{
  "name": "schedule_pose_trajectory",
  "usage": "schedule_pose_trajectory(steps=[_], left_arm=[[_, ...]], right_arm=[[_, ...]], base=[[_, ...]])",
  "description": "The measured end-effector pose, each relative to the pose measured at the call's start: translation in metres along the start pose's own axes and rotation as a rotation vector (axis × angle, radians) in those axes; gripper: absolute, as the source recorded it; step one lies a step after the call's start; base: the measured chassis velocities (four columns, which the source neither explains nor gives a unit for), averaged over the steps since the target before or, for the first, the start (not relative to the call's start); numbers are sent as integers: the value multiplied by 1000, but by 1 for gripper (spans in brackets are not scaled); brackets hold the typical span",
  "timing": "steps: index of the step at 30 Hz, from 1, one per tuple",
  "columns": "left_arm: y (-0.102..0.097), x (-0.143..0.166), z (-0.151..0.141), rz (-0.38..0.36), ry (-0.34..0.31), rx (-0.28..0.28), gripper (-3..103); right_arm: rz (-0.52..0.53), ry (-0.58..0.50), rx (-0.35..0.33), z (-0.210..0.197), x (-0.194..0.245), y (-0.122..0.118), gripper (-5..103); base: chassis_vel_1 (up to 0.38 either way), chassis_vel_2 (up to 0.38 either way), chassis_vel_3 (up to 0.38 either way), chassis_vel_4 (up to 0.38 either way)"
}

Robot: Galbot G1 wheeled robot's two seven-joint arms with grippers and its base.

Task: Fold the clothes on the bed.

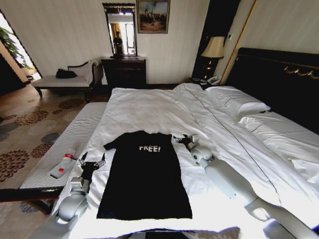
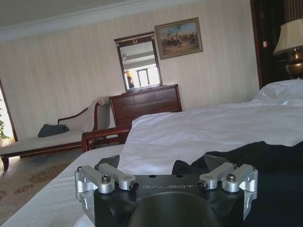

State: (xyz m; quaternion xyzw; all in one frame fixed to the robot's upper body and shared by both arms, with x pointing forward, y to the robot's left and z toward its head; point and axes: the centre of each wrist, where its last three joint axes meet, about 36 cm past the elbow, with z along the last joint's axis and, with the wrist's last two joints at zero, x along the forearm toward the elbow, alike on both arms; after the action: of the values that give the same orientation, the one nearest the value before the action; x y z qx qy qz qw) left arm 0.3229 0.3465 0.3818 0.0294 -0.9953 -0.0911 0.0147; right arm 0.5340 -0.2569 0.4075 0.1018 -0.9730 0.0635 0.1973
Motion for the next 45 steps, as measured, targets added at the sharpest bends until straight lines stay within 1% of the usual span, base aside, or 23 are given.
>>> schedule_pose_trajectory(steps=[3, 6, 7, 9, 11, 12, 15, 18, 20, 21, 23, 24, 26, 27, 28, 30, 32, 33, 36, 37, 39, 40, 45], left_arm=[[0, 0, -1, -1, -1, 0, 100], [4, 3, -2, -7, -1, -6, 100], [4, 3, -2, -7, -1, -6, 100], [5, 4, -2, -11, 1, -8, 100], [5, 5, -2, -11, 2, -8, 100], [5, 5, -2, -11, 2, -8, 100], [2, 6, -1, -2, 5, -5, 100], [-2, 5, -1, 6, 7, -2, 100], [-4, 2, 0, 5, 19, 14, 100], [-4, 2, 0, 5, 19, 14, 100], [-3, -4, 1, -7, 33, 35, 100], [-2, -11, 2, -22, 52, 60, 100], [2, -23, 5, -47, 95, 105, 100], [2, -23, 5, -47, 95, 105, 100], [3, -27, 6, -56, 111, 121, 100], [7, -51, 13, -97, 171, 194, 100], [7, -67, 13, -111, 201, 236, 100], [7, -67, 13, -111, 201, 236, 100], [4, -95, 8, -115, 223, 285, 100], [4, -95, 8, -115, 223, 285, 100], [5, -109, 5, -116, 238, 321, 100], [5, -109, 5, -116, 238, 321, 100], [17, -121, 6, -145, 280, 368, 100]], right_arm=[[-7, 4, 16, 6, 0, 5, 100], [-40, 4, 80, 21, 7, 22, 100], [-40, 4, 80, 21, 7, 22, 100], [-63, -11, 132, 30, 15, 31, 100], [-87, -18, 162, 38, 25, 38, 100], [-87, -18, 162, 38, 25, 38, 100], [-123, -21, 203, 52, 42, 45, 100], [-122, -29, 214, 58, 48, 43, 100], [-97, -47, 169, 52, 54, 37, 100], [-97, -47, 169, 52, 54, 37, 100], [-66, -63, 110, 43, 57, 29, 100], [-32, -77, 65, 35, 60, 17, 100], [15, -93, 28, 30, 65, -2, 100], [15, -93, 28, 30, 65, -2, 100], [32, -97, 18, 29, 67, -9, 100], [99, -103, -30, 29, 80, -36, 100], [133, -103, -52, 32, 90, -49, 100], [133, -103, -52, 32, 90, -49, 100], [182, -95, -73, 41, 107, -64, 100], [182, -95, -73, 41, 107, -64, 100], [200, -84, -86, 47, 115, -66, 100], [200, -84, -86, 47, 115, -66, 100], [203, -67, -85, 51, 121, -64, 100]], base=[[0, 0, 0, 0], [0, 0, 0, 0], [0, 0, 0, 0], [0, 0, 0, 0], [0, 0, 0, 0], [0, 0, 0, 0], [0, 0, 0, 0], [0, 0, 0, 0], [0, 0, 0, 0], [0, 0, 0, 0], [0, 0, 0, 0], [0, 0, 0, 0], [0, 0, 0, 0], [0, 0, 0, 0], [0, 0, 0, 0], [0, 0, 0, 0], [0, 0, 0, 0], [0, 0, 0, 0], [0, 0, 0, 0], [0, 0, 0, 0], [0, 0, 0, 0], [0, 0, 0, 0], [0, 0, 0, 0]])
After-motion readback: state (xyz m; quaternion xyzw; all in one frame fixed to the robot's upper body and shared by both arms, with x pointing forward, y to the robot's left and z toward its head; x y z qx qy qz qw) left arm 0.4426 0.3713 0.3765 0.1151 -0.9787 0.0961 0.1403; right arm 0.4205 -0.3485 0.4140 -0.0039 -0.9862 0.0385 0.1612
